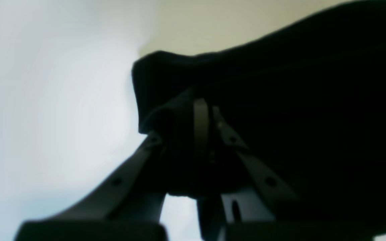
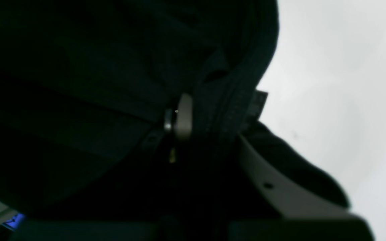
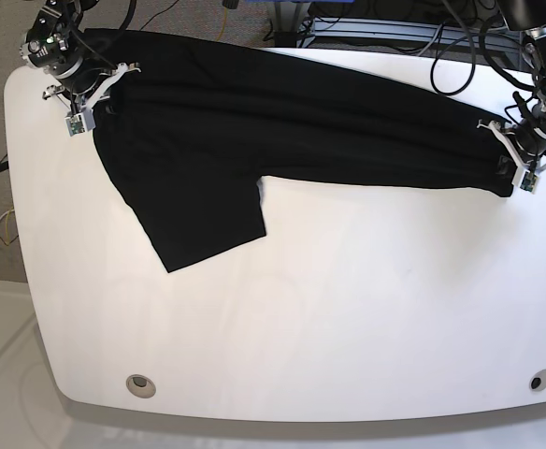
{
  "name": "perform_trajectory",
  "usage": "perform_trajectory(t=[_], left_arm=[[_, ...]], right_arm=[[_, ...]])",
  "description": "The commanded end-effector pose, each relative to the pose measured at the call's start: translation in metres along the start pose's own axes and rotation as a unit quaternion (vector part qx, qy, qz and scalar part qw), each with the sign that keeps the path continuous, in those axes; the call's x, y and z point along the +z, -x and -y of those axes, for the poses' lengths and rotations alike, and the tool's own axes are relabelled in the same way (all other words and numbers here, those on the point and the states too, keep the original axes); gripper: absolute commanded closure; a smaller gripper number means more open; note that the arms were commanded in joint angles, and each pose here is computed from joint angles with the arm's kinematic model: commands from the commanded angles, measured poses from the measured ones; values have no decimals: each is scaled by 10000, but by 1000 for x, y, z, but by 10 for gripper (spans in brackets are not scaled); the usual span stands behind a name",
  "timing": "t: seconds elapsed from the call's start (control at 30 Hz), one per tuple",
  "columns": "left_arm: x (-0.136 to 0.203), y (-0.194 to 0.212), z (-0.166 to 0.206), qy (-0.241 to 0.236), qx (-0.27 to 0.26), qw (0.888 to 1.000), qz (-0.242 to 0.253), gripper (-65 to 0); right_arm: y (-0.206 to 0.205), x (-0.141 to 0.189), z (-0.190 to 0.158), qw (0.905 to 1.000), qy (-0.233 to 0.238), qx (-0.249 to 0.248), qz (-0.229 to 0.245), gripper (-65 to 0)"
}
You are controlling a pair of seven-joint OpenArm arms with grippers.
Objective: Fold the T-shirt properly
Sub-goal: 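Hold the shirt strip ends with both grippers, adjusting grip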
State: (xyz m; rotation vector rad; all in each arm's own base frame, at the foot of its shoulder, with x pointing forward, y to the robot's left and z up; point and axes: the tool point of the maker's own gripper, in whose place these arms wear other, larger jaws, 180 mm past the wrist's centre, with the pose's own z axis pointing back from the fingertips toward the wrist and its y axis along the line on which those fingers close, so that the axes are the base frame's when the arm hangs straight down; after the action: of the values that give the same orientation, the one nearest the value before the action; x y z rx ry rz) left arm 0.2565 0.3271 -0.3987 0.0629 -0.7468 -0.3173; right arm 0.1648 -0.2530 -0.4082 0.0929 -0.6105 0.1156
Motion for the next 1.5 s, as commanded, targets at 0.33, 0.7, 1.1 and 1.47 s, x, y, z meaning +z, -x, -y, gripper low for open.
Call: perform_trajectory(t=[0.33,0.7,1.1,1.47], left_arm=[[3,-13,-11,-186,-44,9997,180,0],[5,-17,-13,-199,-87,9995,217,-97],[12,-36,-14,-269,-283,9982,445,-472],[22,-60,-13,-358,-526,9954,717,-472]], right_arm=[[11,-6,8,9998,18,-141,-144,0],[6,-5,8,9999,30,-109,-96,-24],[-8,0,7,9999,76,30,81,-305],[-44,10,6,9980,191,275,538,-373]])
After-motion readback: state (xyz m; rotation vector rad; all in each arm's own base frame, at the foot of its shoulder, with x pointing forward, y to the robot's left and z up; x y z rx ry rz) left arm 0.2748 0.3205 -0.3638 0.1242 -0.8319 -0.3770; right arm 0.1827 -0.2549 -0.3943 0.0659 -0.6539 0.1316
